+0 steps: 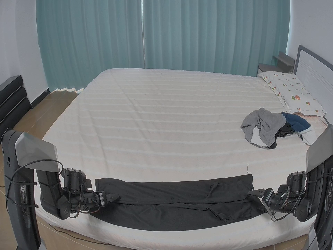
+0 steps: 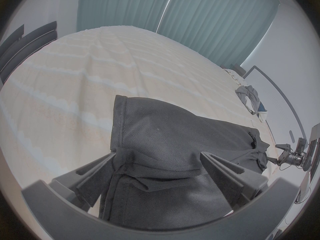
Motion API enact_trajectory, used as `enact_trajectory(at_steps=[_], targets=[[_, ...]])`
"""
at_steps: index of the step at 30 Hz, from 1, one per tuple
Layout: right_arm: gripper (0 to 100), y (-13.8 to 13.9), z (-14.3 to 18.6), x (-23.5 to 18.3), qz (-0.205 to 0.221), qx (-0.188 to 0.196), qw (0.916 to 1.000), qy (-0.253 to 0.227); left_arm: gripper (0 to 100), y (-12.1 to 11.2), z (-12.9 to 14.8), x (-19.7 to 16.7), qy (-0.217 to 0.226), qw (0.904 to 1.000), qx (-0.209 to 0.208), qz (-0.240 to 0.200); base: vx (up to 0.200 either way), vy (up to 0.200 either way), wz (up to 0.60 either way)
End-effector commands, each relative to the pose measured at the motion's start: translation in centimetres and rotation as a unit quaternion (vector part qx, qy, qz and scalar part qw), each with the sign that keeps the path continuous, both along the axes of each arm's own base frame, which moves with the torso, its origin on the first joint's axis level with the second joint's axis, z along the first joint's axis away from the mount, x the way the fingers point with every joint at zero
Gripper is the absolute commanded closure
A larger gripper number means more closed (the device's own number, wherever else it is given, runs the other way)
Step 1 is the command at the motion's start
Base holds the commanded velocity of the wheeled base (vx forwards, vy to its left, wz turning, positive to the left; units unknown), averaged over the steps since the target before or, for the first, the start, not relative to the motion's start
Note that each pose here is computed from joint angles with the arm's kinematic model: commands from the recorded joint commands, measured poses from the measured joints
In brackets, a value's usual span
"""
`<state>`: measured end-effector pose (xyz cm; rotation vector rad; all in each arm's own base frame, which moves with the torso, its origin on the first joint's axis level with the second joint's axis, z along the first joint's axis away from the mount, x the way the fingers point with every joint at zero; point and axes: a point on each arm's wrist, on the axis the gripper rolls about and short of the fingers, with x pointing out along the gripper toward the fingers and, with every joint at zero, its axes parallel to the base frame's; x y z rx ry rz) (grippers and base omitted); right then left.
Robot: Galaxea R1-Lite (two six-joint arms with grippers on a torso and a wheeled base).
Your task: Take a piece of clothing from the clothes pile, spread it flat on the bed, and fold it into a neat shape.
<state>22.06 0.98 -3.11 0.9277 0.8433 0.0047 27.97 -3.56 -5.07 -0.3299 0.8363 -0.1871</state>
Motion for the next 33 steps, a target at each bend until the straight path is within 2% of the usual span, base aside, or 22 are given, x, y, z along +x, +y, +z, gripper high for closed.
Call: enact_trajectory(at_steps=[1,7,13,14,17,33], targets=[[0,0.0,-0.1,0.1,0.000,0.000,1.0000,-0.003,0,0.2,1.1,-0.1,-0.009,0.9999,-0.001,0.005,0.000,0.000,0.00],[0,0.0,-0.1,0.1,0.000,0.000,1.0000,-0.003,0,0.3,2.5,0.0,-0.028,0.9996,-0.003,0.010,0.000,0.000,0.00],[0,0.0,-0.1,0.1,0.000,0.000,1.0000,-0.003,0,0.6,2.7,0.1,-0.034,0.9993,0.001,0.018,0.000,0.000,0.00],[0,0.0,-0.1,0.1,0.001,0.000,1.0000,-0.003,0,0.7,2.5,0.3,-0.030,0.9989,0.016,0.030,0.000,0.000,0.00],[0,0.1,-0.1,0.1,0.002,0.000,1.0000,-0.003,0,0.6,1.9,0.5,-0.023,0.9986,0.028,0.038,0.000,0.000,0.00],[0,0.1,-0.1,0.1,0.002,0.000,1.0000,-0.003,0,-0.2,-0.7,0.2,0.014,0.9989,0.038,0.022,0.000,0.000,0.00]])
